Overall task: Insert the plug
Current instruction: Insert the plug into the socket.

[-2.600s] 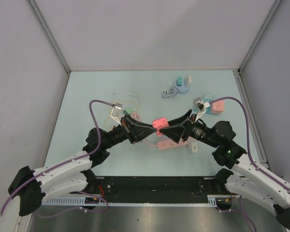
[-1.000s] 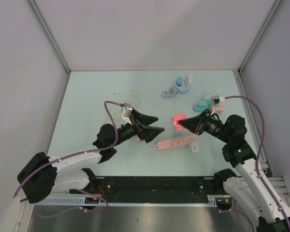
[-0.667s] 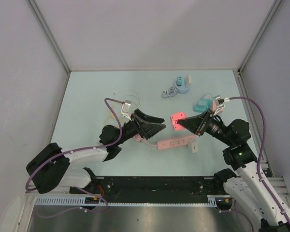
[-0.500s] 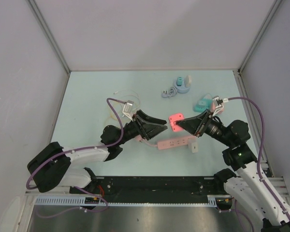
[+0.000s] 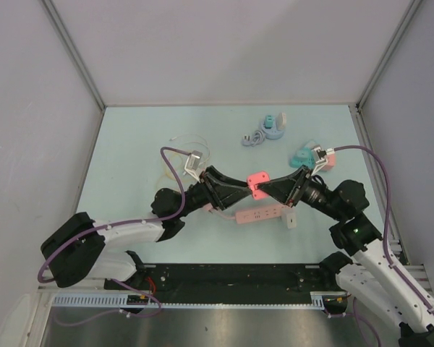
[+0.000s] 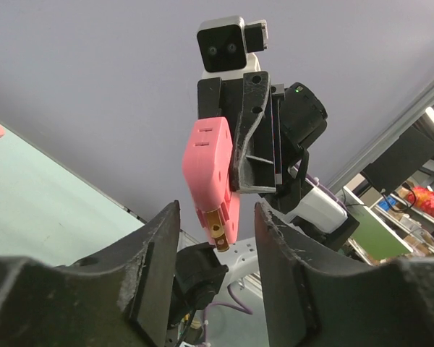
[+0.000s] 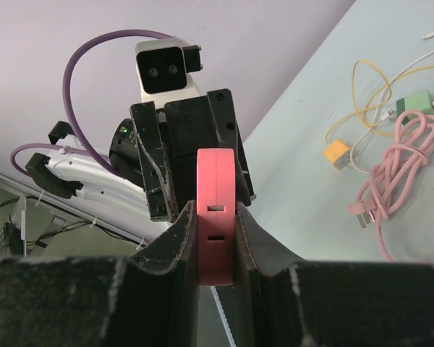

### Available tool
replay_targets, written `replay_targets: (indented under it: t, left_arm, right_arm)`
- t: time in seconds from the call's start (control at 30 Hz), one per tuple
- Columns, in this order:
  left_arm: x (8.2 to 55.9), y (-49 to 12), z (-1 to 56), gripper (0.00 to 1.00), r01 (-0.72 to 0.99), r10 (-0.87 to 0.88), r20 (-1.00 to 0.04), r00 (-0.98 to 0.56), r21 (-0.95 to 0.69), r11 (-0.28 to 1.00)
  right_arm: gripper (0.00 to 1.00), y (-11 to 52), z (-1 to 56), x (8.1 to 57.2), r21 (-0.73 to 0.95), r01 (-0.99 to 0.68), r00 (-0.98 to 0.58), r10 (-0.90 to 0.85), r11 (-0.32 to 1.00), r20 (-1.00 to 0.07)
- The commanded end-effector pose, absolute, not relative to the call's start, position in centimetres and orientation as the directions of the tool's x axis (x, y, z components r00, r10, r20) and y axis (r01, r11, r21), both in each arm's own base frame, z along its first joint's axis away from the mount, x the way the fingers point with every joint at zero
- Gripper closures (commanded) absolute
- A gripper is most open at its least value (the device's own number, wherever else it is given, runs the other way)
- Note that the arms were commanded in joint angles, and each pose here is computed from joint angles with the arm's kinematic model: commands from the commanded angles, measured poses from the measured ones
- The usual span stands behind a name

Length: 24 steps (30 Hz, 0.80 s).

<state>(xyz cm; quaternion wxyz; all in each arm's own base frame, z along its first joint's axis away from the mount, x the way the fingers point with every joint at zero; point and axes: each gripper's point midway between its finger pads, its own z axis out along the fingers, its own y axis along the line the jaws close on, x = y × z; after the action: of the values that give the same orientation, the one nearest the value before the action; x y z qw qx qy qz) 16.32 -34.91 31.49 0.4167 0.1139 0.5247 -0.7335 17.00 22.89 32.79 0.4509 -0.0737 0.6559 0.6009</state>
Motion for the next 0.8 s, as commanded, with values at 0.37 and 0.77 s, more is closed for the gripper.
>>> replay_targets:
  t: [0.37, 0.77]
  left_arm:
    - [14.3, -33.4, 37.2, 0.83, 0.793, -0.576, -0.576, -0.581, -0.559, -0.242]
    - [13.6, -32.6, 38.0, 1.0, 0.779, -0.599, -0.523, -0.606, -0.543, -0.314]
  right_arm:
    - [1.0, 23.0, 34.1, 17.0, 0.684, -0.681, -0.529, 0.471, 0.261, -0.706]
    - [1.0, 23.1, 34.7, 16.5, 0.676, -0.699, -0.526, 0.473, 0.234, -0.707]
